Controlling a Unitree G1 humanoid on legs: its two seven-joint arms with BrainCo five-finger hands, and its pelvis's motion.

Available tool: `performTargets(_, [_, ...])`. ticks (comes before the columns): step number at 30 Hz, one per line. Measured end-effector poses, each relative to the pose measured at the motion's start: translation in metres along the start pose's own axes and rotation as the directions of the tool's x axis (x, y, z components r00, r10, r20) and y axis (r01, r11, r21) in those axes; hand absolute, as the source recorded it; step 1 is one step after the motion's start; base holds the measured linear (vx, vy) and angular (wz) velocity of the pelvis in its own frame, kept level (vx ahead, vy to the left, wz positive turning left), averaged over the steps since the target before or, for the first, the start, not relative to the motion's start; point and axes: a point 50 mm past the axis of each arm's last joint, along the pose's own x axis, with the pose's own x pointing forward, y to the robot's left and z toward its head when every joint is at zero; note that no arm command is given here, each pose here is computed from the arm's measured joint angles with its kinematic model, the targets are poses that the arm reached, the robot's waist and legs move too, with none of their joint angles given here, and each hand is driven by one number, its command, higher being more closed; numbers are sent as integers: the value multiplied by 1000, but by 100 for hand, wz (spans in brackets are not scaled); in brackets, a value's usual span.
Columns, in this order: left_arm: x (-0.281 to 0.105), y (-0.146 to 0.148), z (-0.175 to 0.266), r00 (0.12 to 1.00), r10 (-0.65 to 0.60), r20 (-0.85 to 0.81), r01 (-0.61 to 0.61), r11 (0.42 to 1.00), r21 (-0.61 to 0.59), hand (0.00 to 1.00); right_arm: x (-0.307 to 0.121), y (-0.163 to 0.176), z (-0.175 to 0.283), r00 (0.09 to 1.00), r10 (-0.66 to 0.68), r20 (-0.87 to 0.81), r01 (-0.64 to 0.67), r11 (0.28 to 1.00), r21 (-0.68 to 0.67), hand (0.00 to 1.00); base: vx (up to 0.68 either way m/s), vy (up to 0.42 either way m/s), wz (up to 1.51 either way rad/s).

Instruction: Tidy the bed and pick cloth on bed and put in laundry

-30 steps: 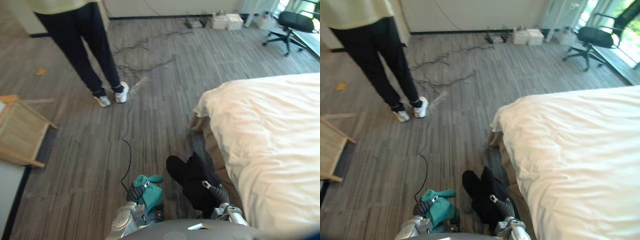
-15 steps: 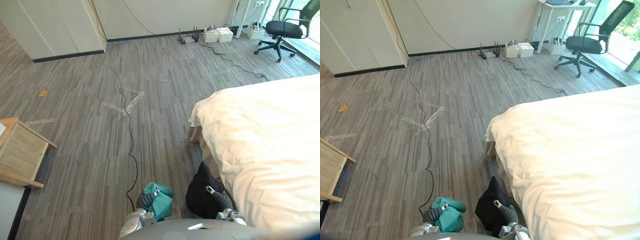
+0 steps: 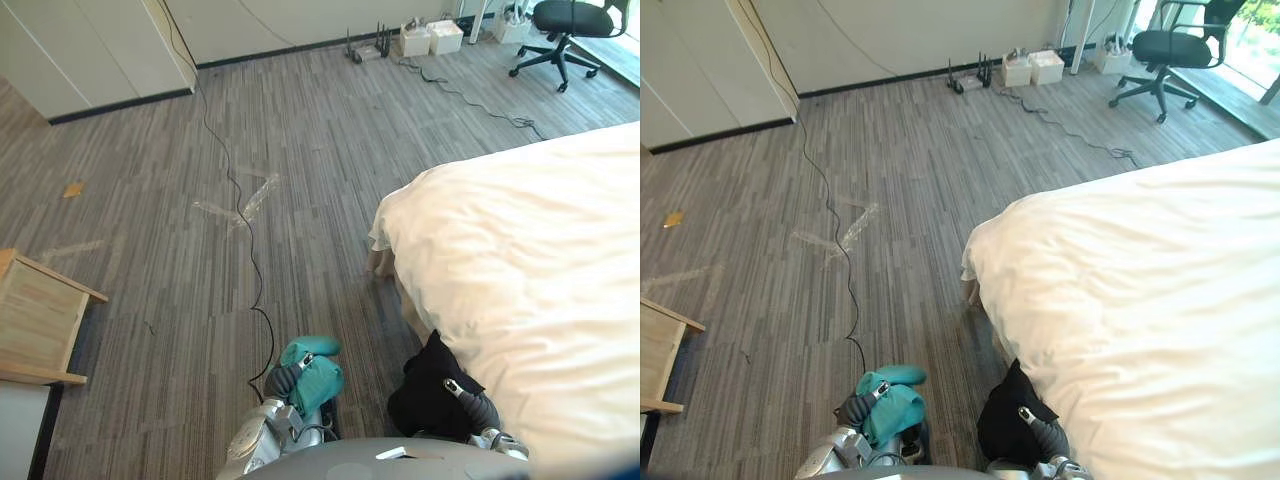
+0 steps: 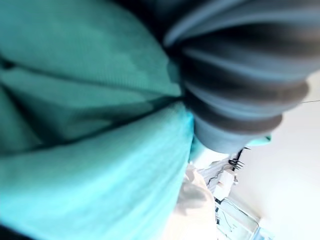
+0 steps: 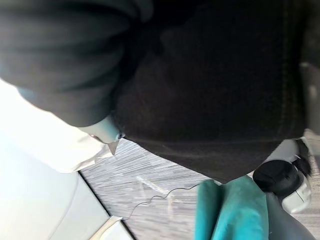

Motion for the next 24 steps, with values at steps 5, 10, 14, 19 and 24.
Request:
performTargets(5, [5,5,13,989,121,86,-111,987,-113,100,5,9,-1,999,33,3,-33,999,16,100,407,192,-6])
performTargets(10, [2,11,12,973,214,91,-202,971,-124,100,4,14,-6,999,49,-21,-49,999,16,100,454,201,19])
performTargets(14, [-6,19,5,947,313,75,-301,944,-131,100,1,23,0,997,75,26,-75,997,21,100,523,123,52])
performTargets(19, [-12,25,1,916,396,61,-384,912,-142,100,-6,21,7,994,55,99,-55,998,-6,100,571,-88,112])
performTargets(24, [-38,38,-20,863,505,20,-494,851,-177,100,-3,17,14,995,39,91,-33,997,-72,100,754,-345,107])
